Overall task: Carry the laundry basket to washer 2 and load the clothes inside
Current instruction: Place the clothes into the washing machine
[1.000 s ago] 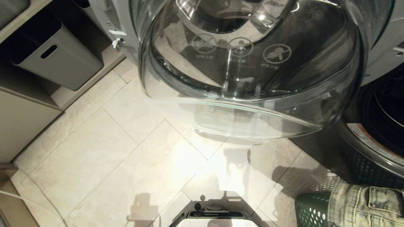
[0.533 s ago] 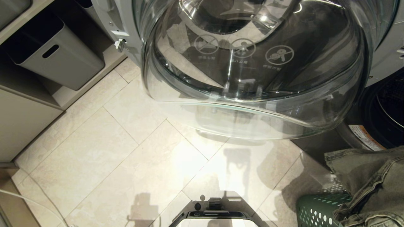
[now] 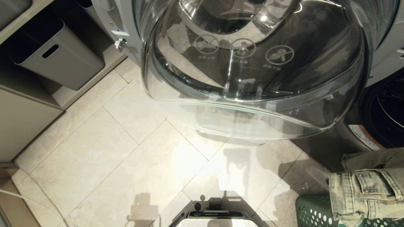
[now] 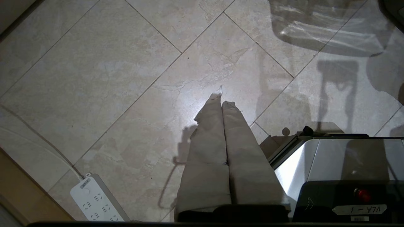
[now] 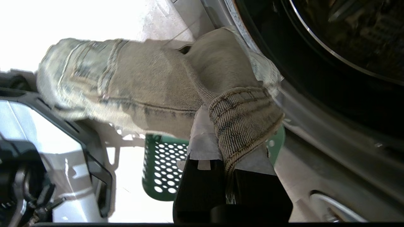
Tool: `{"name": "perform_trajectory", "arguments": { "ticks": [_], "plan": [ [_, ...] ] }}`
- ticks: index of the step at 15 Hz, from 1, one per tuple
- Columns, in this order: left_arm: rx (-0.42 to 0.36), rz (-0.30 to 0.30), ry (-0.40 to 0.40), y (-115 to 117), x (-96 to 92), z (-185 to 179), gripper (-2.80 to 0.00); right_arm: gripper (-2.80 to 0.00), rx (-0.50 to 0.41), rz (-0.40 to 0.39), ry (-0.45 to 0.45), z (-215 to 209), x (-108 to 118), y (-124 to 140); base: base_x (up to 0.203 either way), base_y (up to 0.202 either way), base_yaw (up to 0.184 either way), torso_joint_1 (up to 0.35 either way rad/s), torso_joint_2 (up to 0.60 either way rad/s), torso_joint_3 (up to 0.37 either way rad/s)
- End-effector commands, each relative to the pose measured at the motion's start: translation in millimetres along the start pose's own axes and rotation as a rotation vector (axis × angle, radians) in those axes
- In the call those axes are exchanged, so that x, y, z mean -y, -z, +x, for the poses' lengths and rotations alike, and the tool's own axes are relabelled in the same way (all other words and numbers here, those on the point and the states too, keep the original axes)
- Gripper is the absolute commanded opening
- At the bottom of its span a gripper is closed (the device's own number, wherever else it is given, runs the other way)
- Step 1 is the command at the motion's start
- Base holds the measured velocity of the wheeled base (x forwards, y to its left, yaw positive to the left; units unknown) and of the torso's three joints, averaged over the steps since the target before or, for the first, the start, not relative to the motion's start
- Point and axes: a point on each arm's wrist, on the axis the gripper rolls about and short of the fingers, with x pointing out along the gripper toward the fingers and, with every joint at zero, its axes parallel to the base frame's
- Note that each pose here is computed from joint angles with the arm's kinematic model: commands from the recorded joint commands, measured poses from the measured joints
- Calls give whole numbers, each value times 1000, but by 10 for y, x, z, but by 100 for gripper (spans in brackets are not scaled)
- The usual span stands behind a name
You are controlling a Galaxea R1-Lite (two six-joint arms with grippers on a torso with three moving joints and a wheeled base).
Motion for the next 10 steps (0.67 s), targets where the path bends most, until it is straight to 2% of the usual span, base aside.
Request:
{"name": "perform_trajectory", "arguments": {
  "ticks": [1,5,7,10],
  "plan": [
    [-2,0,1,5,0,1,-280,-280,-6,27,15,84,-64,41,0,0,0,0,0,0],
    [-2,-1,-1,5,0,1,-280,-280,132,182,186,384,-250,-306,0,0,0,0,0,0],
    [0,-1,1,5,0,0,-280,-280,149,215,262,537,-338,-397,0,0,0,0,0,0],
    [-2,1,0,5,0,1,-280,-280,172,268,327,722,-394,-477,0,0,0,0,0,0]
  ]
}}
